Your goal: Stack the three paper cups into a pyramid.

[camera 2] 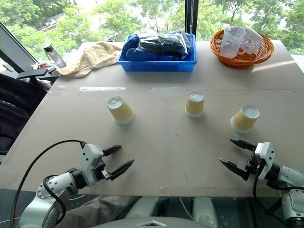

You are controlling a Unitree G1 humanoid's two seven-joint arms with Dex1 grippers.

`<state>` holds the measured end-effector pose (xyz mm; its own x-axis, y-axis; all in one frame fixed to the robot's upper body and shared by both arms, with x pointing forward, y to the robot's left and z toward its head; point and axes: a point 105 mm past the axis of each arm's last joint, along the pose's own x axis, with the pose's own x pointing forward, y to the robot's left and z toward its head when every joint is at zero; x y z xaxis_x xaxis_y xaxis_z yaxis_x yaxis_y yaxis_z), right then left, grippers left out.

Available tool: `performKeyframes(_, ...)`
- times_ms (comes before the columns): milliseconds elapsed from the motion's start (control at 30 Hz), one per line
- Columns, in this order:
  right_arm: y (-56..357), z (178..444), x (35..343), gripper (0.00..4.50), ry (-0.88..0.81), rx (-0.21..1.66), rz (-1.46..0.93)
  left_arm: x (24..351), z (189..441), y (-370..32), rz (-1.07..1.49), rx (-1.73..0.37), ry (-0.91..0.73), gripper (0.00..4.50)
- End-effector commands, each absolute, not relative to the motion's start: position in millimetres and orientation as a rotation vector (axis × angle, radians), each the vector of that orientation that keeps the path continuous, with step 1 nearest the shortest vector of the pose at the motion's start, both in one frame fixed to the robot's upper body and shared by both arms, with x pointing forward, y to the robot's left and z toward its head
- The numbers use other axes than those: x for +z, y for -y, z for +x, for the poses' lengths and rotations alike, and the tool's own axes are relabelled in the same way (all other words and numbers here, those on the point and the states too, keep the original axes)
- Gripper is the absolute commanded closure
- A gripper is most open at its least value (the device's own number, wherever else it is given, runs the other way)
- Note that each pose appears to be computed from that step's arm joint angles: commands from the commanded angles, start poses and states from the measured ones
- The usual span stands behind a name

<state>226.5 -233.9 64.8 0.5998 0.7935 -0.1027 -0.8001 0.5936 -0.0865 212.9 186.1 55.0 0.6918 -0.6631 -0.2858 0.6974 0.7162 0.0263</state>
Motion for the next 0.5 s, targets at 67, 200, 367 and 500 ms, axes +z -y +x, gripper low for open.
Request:
performKeyframes(67, 235, 225, 69, 0.0, -0.039, 0.928, -0.14, 55, 215, -181, 0.136, -0.779, -0.216, 0.03)
performKeyframes(200, 235, 226, 70, 0.0, -0.038, 0.932, -0.138, 60, 224, -183, 0.117, -0.767, -0.168, 0.03)
performKeyframes(367, 234, 226, 70, 0.0, -0.031, 0.944, -0.134, 64, 228, -183, 0.117, -0.784, -0.145, 0.03)
performKeyframes(500, 233, 227, 71, 0.0, -0.027, 0.944, -0.133, 68, 229, -184, 0.115, -0.779, -0.121, 0.03)
